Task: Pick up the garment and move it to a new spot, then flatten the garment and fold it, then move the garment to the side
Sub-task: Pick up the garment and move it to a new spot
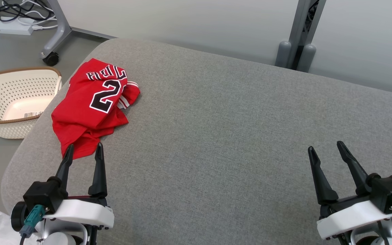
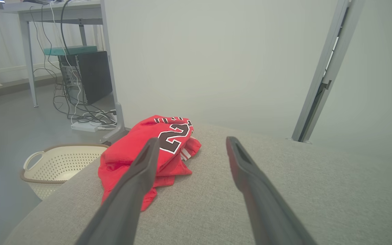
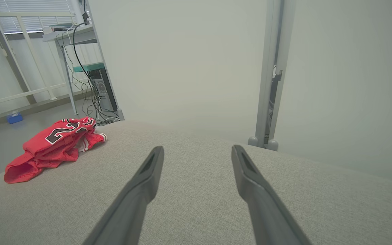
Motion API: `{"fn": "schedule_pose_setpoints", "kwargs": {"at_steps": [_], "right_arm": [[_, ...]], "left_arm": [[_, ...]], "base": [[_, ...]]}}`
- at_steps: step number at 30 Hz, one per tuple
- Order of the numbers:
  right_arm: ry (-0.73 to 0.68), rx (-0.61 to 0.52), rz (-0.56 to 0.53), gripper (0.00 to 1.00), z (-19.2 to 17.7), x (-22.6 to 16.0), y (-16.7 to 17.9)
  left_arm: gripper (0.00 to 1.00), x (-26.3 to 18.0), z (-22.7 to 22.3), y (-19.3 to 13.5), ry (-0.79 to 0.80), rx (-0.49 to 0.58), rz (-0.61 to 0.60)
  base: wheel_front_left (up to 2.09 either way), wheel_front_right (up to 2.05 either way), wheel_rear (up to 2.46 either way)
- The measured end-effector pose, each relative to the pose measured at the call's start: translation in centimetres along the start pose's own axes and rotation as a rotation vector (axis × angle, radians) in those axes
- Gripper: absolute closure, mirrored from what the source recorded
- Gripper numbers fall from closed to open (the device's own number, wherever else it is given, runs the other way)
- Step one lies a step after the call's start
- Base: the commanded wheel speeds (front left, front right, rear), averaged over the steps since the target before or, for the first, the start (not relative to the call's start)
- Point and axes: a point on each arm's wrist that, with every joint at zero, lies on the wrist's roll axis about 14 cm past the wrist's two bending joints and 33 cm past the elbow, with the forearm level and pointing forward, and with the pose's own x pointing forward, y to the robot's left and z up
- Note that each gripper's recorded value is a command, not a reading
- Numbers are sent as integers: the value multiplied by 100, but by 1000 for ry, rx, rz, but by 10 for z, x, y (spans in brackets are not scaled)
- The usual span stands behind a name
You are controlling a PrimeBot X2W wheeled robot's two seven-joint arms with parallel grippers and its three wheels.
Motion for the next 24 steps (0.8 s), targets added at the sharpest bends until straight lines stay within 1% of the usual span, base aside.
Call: {"fn": "schedule_pose_setpoints", "kwargs": {"at_steps": [6, 8, 11, 15, 18, 19, 21, 24], "right_arm": [[1, 1, 0, 0, 0, 1, 0], [5, 3, -1, 0, -1, 1, -1], [1, 1, -1, 0, 0, 3, -2], [-2, -2, 0, 0, 2, 7, -3], [0, -3, 2, 0, 1, 9, -4], [-2, -4, 5, 0, 1, 11, -3], [-1, -2, 2, 0, 0, 13, -5], [6, 2, -20, 0, -3, 13, -14]], "left_arm": [[0, 1, 2, 1, -7, -12, 2], [0, 7, 15, -5, -49, -19, -12], [0, 21, 63, -13, -195, -17, -45], [0, 41, 139, -24, -404, 49, -103], [0, 60, 178, -35, -483, 97, -145], [0, 69, 183, -37, -479, 114, -156], [0, 91, 178, -41, -425, 142, -175], [0, 124, 142, -40, -269, 162, -186]], "base": [[0, 0, 0], [0, 0, 0], [0, 0, 0], [0, 0, 0], [0, 0, 0], [0, 0, 0], [0, 0, 0], [0, 0, 0]]}}
